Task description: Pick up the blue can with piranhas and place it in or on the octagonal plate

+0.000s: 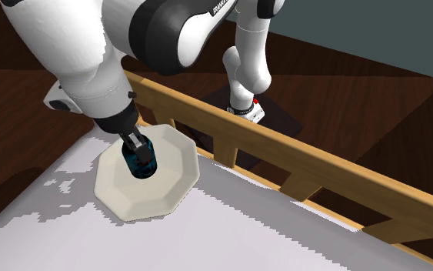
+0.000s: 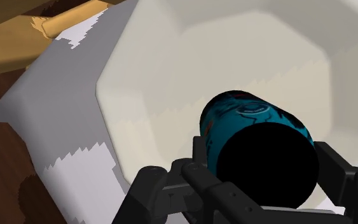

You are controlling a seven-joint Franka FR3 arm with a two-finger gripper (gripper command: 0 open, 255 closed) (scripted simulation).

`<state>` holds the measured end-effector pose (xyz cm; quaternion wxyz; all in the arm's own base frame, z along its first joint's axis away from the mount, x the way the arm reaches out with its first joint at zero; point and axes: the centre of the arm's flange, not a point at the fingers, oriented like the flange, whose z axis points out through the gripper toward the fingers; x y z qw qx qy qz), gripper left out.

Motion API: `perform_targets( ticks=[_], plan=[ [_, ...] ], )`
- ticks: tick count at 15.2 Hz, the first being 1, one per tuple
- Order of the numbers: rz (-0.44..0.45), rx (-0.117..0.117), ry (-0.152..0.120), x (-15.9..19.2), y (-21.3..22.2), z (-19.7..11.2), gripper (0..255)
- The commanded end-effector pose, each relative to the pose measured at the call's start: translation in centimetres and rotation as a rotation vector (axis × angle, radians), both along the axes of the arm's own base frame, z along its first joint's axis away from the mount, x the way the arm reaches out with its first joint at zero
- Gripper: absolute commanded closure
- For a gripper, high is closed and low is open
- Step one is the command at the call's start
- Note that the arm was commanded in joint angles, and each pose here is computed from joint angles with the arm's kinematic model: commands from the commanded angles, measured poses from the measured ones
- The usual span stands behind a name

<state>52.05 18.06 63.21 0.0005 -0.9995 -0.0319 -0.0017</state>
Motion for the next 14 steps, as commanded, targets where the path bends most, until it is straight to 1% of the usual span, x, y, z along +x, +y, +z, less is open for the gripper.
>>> perform_targets(
  ticks=[1, 6, 10, 14],
  plan=[
    [0.0, -0.001, 0.004, 0.0, 0.0, -0.2, 0],
    [0.0, -0.001, 0.004, 0.0, 0.0, -0.1, 0],
    [0.0, -0.001, 0.004, 0.0, 0.0, 4.9, 0],
    [0.0, -0.001, 0.004, 0.0, 0.0, 4.9, 0]
  ],
)
